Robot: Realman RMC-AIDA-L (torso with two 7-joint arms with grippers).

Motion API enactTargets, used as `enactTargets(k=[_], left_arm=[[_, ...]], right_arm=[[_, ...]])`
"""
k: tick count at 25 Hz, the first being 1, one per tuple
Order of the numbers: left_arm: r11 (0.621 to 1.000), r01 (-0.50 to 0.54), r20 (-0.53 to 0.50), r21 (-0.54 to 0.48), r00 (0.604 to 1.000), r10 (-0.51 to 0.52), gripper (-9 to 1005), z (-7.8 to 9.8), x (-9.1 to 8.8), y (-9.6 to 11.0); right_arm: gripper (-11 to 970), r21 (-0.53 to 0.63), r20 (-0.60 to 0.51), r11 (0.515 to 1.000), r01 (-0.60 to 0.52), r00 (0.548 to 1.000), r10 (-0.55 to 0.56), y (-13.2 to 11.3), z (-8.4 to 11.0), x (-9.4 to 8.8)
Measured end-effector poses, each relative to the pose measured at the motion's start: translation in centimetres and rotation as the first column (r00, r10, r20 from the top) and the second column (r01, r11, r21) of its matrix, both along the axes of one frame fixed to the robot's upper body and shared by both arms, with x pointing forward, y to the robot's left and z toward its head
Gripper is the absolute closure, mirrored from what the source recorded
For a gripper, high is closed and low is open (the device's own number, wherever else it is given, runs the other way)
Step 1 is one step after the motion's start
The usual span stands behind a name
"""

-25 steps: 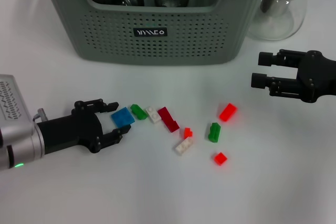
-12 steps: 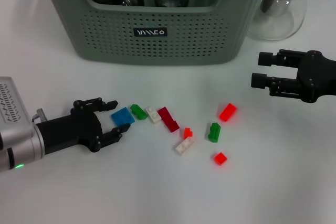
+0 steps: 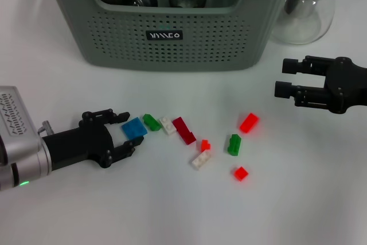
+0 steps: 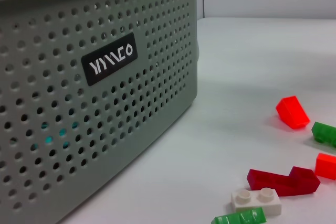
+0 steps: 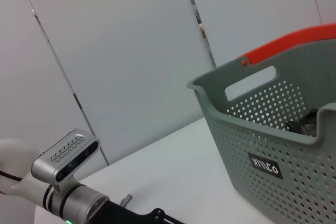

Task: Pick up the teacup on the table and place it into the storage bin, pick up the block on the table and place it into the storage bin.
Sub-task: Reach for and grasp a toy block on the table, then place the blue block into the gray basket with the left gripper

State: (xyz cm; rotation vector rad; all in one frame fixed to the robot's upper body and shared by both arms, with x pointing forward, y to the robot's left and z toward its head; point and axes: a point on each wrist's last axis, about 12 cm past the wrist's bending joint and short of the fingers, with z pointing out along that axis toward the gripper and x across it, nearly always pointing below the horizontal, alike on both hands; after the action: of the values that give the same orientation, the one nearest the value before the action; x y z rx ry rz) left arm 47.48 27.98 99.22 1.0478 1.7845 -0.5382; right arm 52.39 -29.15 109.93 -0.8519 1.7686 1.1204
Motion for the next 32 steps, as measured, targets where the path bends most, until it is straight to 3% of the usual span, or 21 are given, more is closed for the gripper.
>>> enactTargets(k=[9,14,17,22,25,29,32], left_arm=[[1.0,-0.016,-0.012,-0.001,1.0,0.016,427,0.0,0.1,0.2],[1.0,-0.017,-0.021,-0.019,1.0,0.017,584,0.4,0.0,0.7],[0.996,-0.006,-0.043,-0.089,0.999,0.002,584,1.8,-0.3,1.6],[0.953,0.074,-0.064,-0.295,0.993,-0.097,585,6.7,-0.4,3.8],[0.89,0.122,-0.032,-0.439,0.988,-0.151,585,10.2,0.4,4.4],[0.811,0.088,0.008,-0.579,0.995,-0.102,584,14.7,3.4,4.9],[0.778,0.062,0.009,-0.625,0.997,-0.072,584,17.8,6.5,4.7]], right_arm=[[232,0.001,-0.002,1.0,0.0,1.0,0.0,0.0,0.0,0.0],[232,0.001,-0.002,1.0,0.0,1.0,0.0,0.0,0.0,0.0],[232,0.002,-0.002,1.0,-0.001,1.0,0.001,-0.1,0.0,0.0],[232,0.0,-0.001,1.0,-0.001,1.0,0.001,-0.1,0.1,0.0],[232,-0.001,0.0,1.0,-0.002,1.0,0.002,-0.1,0.1,0.1],[232,-0.001,0.004,1.0,-0.005,1.0,0.005,0.1,0.2,0.2],[232,0.002,0.004,1.0,-0.008,1.0,0.008,0.2,0.2,0.3]])
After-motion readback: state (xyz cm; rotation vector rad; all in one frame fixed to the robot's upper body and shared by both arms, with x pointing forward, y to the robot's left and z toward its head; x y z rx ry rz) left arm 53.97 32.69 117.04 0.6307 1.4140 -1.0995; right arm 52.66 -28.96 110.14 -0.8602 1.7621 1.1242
